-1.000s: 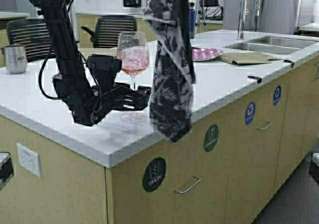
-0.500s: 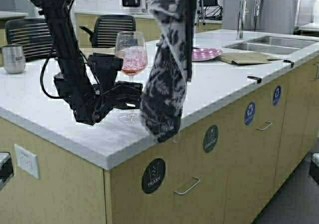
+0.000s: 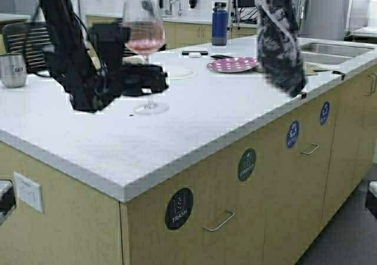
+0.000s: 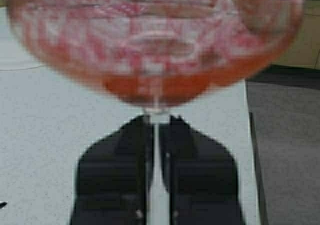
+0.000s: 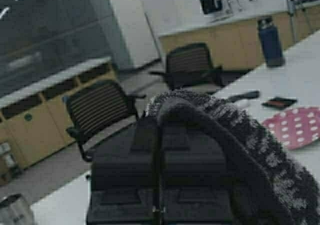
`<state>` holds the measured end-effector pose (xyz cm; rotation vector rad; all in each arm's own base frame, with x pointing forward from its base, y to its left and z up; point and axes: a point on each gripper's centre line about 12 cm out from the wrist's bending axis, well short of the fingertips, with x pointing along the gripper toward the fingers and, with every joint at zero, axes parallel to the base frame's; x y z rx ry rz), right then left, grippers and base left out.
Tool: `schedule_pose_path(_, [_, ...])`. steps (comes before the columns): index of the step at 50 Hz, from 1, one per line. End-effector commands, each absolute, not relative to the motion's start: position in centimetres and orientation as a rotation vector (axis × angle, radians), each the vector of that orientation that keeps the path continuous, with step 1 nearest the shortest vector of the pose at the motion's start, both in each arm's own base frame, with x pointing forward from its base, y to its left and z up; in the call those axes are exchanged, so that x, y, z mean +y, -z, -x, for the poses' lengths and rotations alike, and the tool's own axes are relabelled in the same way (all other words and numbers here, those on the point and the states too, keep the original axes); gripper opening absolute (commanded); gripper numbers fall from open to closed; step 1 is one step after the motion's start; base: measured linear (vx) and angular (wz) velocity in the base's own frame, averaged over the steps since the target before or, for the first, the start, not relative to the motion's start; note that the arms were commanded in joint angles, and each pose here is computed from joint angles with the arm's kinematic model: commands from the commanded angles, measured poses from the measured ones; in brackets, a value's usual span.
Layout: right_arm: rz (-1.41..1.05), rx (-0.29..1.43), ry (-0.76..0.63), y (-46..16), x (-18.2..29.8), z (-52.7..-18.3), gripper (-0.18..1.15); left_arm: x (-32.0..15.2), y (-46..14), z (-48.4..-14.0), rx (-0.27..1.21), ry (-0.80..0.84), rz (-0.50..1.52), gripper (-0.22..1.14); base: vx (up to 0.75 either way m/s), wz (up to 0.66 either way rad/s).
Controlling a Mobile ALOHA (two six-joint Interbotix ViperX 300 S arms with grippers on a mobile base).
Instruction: Get the cloth and wipe up the spill under the wine glass
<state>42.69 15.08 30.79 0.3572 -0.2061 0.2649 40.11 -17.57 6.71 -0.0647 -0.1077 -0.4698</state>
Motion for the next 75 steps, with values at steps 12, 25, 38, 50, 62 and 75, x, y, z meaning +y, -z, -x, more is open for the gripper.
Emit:
schedule_pose_path(12, [-0.278,-0.15,-0.354,-27.6,19.5,-48.5,0.05,-15.6,-15.5,-35.0,-0.194,0.478,0.106,0.24,0.0,0.0])
schedule_pose_path(25, [-0.274,-0.011,-0.406,-20.5,23.4,-48.6,0.05,-14.6,-19.4,-32.7,-0.12,0.476,0.17,0.24,0.01,0.0])
schedule_pose_path(38, [-0.237,0.14,-0.507,-12.6,29.5,-46.2,0.05,-14.1,-24.2,-31.7,-0.13,0.469,0.164,0.24,0.0,0.0])
schedule_pose_path(50, [-0.196,0.235,-0.654,-7.9,36.6,-41.0,0.05,-13.7,-28.2,-31.1,-0.204,0.468,0.173,0.24,0.0,0.0])
schedule_pose_path(62, [-0.216,0.238,-0.824,-7.9,44.2,-35.1,0.05,-13.8,-31.0,-31.4,-0.247,0.466,0.173,0.24,0.0,0.0])
schedule_pose_path(75, [-0.269,0.225,-0.669,-9.3,38.8,-39.9,0.05,-14.1,-30.2,-32.0,-0.223,0.465,0.166,0.24,0.0,0.0])
